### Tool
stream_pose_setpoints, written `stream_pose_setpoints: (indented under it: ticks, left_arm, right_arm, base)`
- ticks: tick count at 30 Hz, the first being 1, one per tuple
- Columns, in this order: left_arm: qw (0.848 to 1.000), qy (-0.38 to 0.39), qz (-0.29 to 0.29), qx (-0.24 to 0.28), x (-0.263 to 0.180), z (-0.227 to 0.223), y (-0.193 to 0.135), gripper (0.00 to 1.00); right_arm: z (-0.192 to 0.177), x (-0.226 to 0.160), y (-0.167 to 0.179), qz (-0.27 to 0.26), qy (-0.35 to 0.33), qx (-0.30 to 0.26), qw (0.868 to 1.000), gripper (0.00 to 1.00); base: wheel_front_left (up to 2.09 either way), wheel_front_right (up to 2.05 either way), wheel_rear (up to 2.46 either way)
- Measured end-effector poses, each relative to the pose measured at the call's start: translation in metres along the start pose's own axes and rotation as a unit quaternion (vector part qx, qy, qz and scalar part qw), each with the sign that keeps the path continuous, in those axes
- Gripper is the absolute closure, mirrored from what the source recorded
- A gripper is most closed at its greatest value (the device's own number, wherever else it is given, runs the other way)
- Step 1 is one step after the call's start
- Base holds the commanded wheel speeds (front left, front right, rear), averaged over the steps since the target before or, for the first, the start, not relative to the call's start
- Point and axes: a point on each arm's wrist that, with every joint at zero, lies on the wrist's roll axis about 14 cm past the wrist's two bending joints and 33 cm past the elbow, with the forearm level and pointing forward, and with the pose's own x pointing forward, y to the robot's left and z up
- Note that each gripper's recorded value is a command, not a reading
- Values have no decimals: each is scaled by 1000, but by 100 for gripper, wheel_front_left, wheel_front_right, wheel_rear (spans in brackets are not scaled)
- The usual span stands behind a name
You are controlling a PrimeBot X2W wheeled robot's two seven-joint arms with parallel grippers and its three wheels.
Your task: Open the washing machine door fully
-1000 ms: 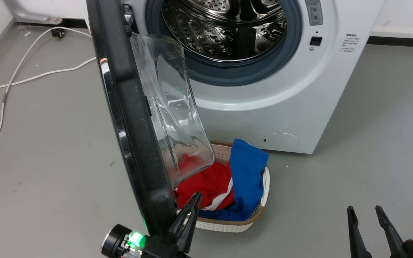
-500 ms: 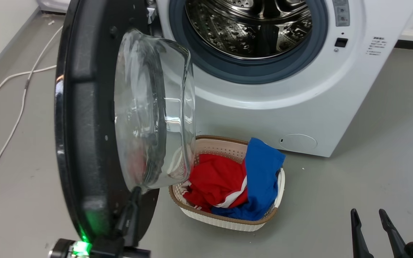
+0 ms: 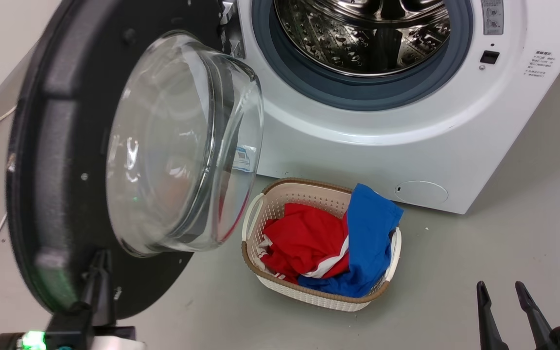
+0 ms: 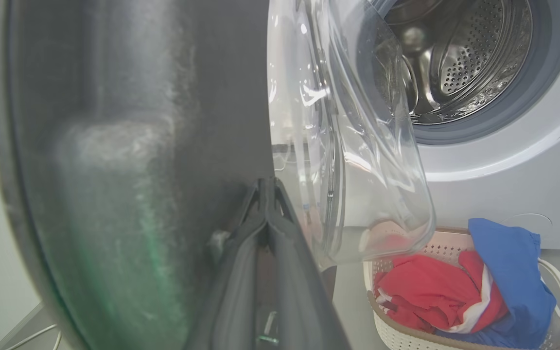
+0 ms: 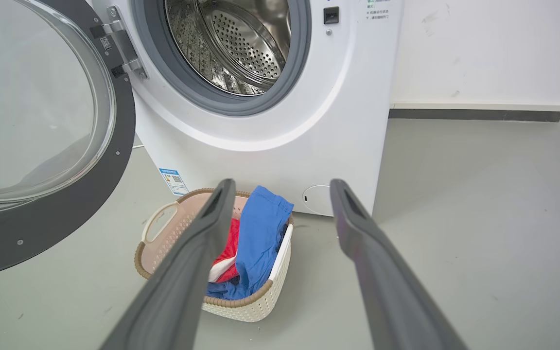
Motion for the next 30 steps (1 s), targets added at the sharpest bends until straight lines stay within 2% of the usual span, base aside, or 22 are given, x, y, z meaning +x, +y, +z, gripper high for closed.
stream_pose_setpoints:
  ticks: [17, 22, 30]
  left_arm:
    - [994, 20, 98, 37, 26, -12, 78, 100]
    - [992, 27, 116, 52, 41, -15, 106, 100]
    - [989, 38, 130, 56, 57, -20, 130, 100]
  right_arm:
    - [-9, 5, -9, -13, 12, -4, 1000, 0]
    - [-10, 6, -13, -18, 14, -7, 1000, 0]
    - [-9, 5, -16, -23, 12, -9, 1000, 0]
  base:
    - [0, 0, 0]
    - [0, 0, 0]
    - [0, 0, 0]
